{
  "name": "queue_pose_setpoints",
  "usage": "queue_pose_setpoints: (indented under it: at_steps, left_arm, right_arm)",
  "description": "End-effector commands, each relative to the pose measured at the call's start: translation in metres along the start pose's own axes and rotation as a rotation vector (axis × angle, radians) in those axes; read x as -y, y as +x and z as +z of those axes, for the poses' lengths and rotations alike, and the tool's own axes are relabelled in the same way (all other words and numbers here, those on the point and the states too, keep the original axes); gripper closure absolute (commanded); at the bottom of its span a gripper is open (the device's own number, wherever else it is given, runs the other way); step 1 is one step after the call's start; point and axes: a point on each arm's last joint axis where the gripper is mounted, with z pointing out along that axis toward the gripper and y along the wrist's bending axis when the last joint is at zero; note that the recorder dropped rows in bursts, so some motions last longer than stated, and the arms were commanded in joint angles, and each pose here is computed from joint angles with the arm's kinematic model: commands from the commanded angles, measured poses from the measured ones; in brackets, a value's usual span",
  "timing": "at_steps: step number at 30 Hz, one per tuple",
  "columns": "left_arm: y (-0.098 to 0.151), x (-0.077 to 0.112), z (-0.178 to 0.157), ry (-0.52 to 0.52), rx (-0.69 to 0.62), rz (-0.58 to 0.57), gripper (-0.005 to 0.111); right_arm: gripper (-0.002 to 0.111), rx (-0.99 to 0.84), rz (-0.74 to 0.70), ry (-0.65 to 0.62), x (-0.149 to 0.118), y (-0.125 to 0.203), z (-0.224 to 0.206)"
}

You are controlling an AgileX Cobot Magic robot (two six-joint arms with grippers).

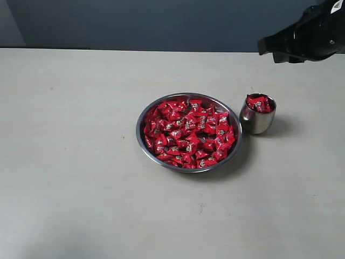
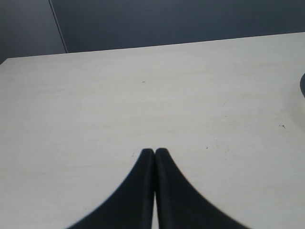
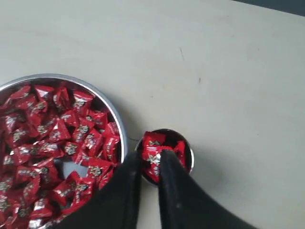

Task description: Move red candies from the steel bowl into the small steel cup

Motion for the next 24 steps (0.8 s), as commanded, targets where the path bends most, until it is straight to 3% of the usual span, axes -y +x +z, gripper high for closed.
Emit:
queue_pose_setpoints:
  at_steps: [1,5,11,15,17,21,24]
  left_arm:
    - [-0.003,0.0,-0.001,0.004,0.018,0.0,0.106]
    - [-0.003,0.0,-0.001,0.004,0.018,0.0,0.106]
    - [-0.003,0.0,-0.001,0.004,0.018,0.0,0.106]
    - [-0.003,0.0,-0.001,0.004,0.018,0.0,0.106]
    - [-0.003,0.0,-0.001,0.004,0.018,0.0,0.106]
    - [-0.003,0.0,-0.001,0.004,0.018,0.0,0.106]
    - [-0.003,0.0,-0.001,0.004,0.018,0.0,0.106]
  right_arm:
    - [0.109,0.032,-0.055,-0.05,-0.022,-0.001,-0.024]
    - [0.109,0.087,-0.1,-0.089,-0.037,0.001,-0.062]
    - [0.109,0.182,-0.139,-0.082,-0.036,0.024,-0.146]
    - [0.109,0.3,-0.167,-0.053,-0.03,0.08,-0.207]
    - [0.109,0.387,-0.17,-0.053,-0.028,0.127,-0.236]
    - [0.109,0.591,-0.167,-0.05,-0.024,0.193,-0.266]
    - [0.109,0.74,-0.144,-0.054,-0.023,0.216,-0.259]
